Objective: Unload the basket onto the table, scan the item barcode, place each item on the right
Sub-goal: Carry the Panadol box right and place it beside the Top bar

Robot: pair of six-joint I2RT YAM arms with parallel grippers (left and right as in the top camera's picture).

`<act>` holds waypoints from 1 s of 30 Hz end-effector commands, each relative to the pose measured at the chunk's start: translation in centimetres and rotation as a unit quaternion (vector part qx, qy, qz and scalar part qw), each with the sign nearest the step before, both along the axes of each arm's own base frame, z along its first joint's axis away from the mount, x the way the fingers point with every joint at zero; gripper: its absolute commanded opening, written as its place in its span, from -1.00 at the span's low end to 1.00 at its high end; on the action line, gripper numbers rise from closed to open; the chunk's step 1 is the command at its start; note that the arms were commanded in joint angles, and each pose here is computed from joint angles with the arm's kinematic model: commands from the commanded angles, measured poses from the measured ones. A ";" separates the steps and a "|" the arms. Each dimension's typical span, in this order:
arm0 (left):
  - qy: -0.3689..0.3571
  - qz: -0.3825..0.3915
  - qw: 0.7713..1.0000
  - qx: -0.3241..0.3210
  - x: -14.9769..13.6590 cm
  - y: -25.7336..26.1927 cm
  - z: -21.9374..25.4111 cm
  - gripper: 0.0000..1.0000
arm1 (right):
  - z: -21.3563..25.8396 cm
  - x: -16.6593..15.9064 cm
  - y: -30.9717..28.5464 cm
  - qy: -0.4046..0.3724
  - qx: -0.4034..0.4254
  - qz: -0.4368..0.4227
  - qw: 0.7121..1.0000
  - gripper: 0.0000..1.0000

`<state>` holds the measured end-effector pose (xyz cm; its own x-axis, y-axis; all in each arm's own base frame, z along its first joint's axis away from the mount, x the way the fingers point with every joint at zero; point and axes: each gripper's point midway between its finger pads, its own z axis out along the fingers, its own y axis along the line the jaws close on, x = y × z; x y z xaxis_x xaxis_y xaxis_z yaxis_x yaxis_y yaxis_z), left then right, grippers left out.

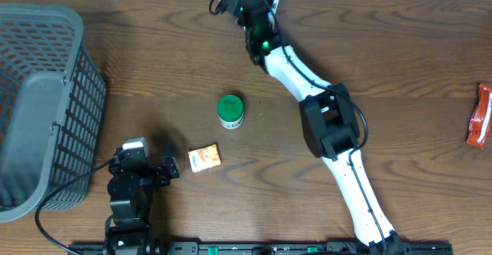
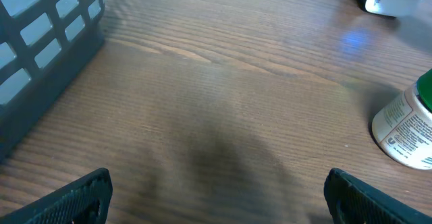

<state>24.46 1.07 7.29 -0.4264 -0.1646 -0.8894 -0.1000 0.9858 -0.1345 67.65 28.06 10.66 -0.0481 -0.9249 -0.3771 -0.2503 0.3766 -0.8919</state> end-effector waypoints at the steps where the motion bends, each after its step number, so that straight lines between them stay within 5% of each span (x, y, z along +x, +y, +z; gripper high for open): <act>1: 0.024 -0.006 1.000 0.002 -0.6 -0.1 -1.4 0.97 | 0.5 -0.1 1.2 -0.018 -0.026 0.011 0.999 -0.48; 8: 0.025 -0.006 1.000 0.002 -0.6 -0.1 -1.4 0.97 | 2.4 0.0 1.3 -0.054 -0.099 0.014 0.994 -0.50; 13: 0.025 -0.006 1.000 0.002 -0.6 -0.1 -1.4 0.97 | 3.8 -0.8 0.0 -0.034 -0.118 -0.032 0.992 -0.68; 23: 0.025 -0.006 1.000 0.002 -0.6 -0.1 -1.4 0.97 | 12.9 -4.9 -2.4 0.019 -0.033 -0.080 0.996 -0.61; 30: 0.025 -0.006 1.000 0.002 -0.6 -0.1 -1.4 0.97 | 17.9 -7.8 -12.1 0.041 0.012 -0.221 0.974 -0.60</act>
